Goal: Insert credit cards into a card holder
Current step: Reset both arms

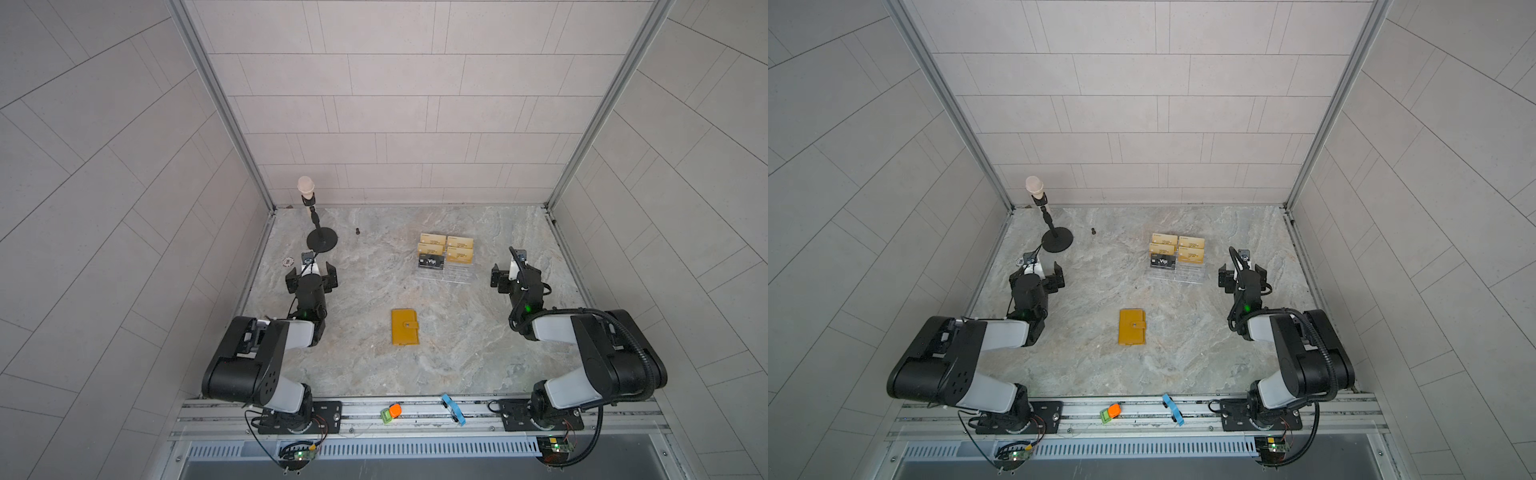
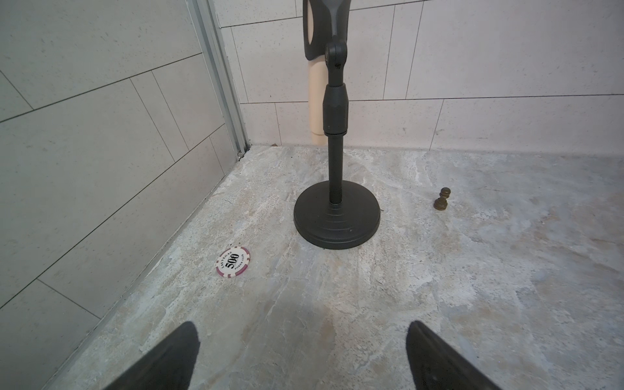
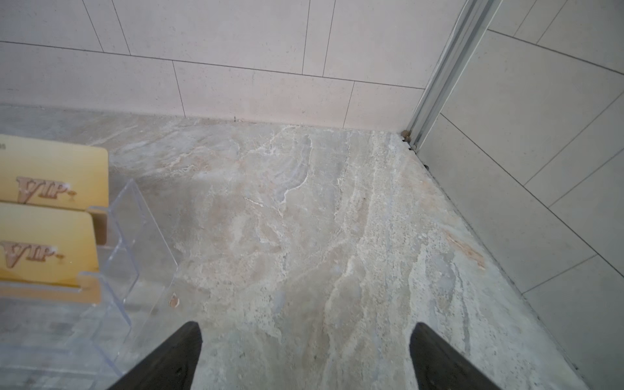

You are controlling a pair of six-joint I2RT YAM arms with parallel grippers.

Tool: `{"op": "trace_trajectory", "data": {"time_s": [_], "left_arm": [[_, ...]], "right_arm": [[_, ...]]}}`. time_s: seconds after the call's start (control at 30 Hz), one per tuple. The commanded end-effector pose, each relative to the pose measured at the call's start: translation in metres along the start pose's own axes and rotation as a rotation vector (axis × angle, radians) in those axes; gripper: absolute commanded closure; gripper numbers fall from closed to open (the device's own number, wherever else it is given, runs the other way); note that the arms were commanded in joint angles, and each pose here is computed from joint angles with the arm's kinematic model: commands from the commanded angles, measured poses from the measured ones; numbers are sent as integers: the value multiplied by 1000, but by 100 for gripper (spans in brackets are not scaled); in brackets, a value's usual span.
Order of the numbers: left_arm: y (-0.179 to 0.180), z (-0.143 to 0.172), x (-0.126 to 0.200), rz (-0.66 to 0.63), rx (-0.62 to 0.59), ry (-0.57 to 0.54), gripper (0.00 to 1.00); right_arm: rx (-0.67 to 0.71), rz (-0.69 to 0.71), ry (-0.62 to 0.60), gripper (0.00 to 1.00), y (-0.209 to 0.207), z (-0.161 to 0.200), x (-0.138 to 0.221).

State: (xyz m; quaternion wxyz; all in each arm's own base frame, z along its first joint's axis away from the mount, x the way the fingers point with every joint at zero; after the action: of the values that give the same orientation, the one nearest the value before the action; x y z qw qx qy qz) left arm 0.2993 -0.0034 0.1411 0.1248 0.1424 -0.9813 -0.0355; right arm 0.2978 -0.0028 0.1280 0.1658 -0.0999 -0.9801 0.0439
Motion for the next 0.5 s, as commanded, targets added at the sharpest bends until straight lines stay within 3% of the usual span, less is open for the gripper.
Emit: {"op": "trace_trajectory", "data": {"time_s": [0.0,0.07,0.47], "left_arm": [[-1,-5,0,6,11,-18,0],[-1,-5,1,7,11,-18,0],[-1,-5,1,6,10,-19,0]], "right_arm": [[12,-6,34,1,1,3,-3],[31,-4,120,1,4,-2,-18],[33,1,118,0,4,-2,-17]]}}
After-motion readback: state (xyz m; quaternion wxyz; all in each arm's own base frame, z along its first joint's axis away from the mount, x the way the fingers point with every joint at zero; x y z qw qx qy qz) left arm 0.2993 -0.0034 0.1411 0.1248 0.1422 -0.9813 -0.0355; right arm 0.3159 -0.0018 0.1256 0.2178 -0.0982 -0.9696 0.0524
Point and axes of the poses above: each gripper's point midway between its finger pads, its own x axis back along the fingers, its own y axis along the line the jaws close on, z = x × y, the point moved 9 cm from there along x, back along the fingers
